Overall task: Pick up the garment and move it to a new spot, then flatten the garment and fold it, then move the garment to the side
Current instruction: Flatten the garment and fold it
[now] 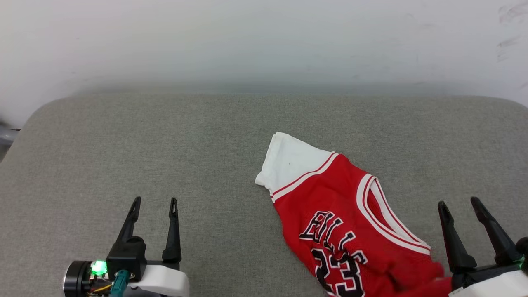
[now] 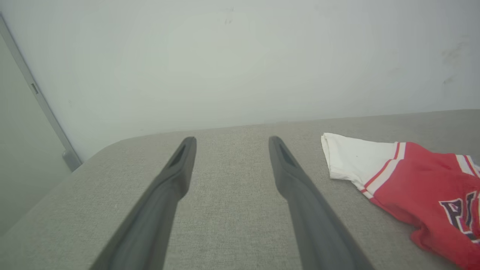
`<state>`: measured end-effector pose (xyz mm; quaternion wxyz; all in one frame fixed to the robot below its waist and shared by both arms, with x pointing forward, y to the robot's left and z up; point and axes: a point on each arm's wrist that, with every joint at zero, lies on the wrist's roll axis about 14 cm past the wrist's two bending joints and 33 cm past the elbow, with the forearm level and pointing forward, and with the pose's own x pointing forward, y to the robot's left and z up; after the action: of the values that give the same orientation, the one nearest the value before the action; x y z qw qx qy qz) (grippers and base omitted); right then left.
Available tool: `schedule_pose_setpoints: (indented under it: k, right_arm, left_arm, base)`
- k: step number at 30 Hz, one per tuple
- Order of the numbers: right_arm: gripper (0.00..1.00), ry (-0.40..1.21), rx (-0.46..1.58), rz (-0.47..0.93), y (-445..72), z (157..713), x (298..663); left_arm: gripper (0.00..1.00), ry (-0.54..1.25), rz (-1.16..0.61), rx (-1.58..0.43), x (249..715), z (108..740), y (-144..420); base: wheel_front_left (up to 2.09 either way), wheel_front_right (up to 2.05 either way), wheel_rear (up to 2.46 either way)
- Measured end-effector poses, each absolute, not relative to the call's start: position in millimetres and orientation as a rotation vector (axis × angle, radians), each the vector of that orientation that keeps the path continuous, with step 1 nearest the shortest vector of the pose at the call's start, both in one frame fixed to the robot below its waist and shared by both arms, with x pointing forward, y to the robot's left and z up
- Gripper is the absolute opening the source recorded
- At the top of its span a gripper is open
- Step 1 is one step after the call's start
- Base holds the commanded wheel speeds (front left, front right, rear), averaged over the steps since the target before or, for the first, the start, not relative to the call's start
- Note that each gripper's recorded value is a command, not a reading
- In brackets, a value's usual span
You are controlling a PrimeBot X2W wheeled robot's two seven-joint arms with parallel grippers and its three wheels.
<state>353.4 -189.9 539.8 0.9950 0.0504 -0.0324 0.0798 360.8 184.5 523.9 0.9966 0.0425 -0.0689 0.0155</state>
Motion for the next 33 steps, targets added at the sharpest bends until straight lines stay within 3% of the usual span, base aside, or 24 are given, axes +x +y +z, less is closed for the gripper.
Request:
schedule_pose_setpoints:
  k: [10, 22, 28, 33]
  right_arm:
    - [1.00, -0.141, 0.100, 0.137, -178, 554, 358]
    - [1.00, -0.104, 0.078, 0.080, -187, 526, 373]
    - [1.00, -0.073, 0.074, 0.042, -195, 510, 380]
    - [1.00, -0.049, 0.060, 0.010, -205, 498, 387]
  left_arm:
    - [1.00, -0.185, -0.035, 0.106, 383, 539, 177]
    - [1.00, -0.223, -0.315, 0.192, 478, 565, 130]
    - [1.00, -0.117, -0.461, 0.180, 526, 558, 85]
    - [1.00, 0.122, -0.593, 0.158, 554, 527, 50]
  base:
    - [0.00, 0.00, 0.00]
    - [0.00, 0.00, 0.00]
    - [0.00, 0.00, 0.00]
    - [0.00, 0.00, 0.00]
